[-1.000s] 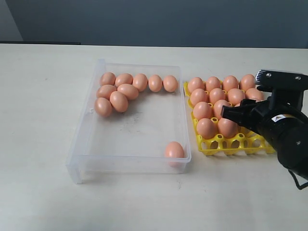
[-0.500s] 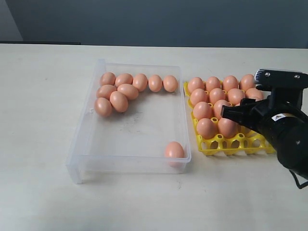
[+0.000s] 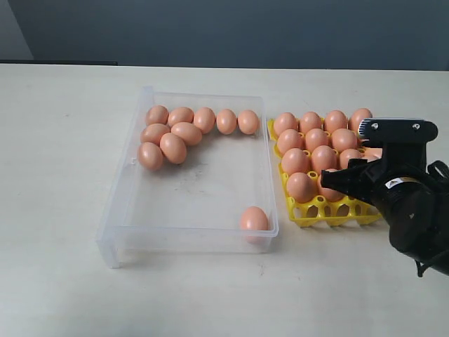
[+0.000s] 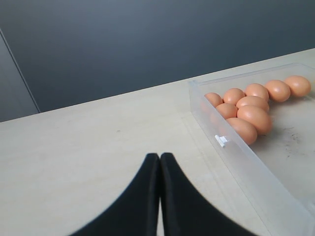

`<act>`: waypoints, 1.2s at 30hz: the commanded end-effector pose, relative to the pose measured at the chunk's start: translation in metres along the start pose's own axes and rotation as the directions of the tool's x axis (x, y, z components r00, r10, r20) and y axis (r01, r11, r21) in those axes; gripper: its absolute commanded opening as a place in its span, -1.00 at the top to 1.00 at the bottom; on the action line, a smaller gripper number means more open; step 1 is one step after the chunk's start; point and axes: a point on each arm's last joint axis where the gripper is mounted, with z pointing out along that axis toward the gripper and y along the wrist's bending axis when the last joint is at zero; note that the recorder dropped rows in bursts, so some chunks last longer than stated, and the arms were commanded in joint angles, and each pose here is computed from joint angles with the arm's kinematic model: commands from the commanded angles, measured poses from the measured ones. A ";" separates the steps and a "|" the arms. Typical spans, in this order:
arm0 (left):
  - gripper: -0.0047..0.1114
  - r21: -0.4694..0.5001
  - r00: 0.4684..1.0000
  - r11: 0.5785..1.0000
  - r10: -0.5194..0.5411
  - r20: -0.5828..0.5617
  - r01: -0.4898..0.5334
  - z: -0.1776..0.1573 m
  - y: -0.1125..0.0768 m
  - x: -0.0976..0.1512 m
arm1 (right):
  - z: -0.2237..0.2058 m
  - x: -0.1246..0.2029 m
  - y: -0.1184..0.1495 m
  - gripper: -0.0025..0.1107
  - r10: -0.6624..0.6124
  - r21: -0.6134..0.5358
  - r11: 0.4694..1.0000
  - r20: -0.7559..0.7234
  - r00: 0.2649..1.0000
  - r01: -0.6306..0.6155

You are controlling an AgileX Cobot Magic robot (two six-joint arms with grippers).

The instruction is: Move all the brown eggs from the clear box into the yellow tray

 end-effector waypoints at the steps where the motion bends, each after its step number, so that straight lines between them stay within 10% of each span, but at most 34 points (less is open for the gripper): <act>1: 0.91 -0.001 1.000 1.000 -0.003 0.016 0.003 0.000 0.000 -0.002 | 0.001 -0.003 0.001 0.22 -0.036 -0.013 0.999 0.035 0.999 0.036; 22: 0.91 -0.001 1.000 1.000 -0.003 0.016 0.003 0.000 0.000 -0.002 | -0.006 -0.028 0.014 -0.03 -0.059 -0.124 0.989 0.153 0.987 0.078; 28: 0.91 -0.001 1.000 1.000 -0.003 0.016 0.003 0.000 0.000 -0.002 | -0.008 -0.058 0.071 -0.03 -0.251 -0.485 0.854 -0.073 0.965 0.186; 36: 0.91 -0.001 1.000 1.000 -0.003 0.016 0.003 0.000 0.000 -0.002 | 0.027 -0.114 0.133 -0.03 -0.355 -0.612 0.753 -0.067 0.932 0.243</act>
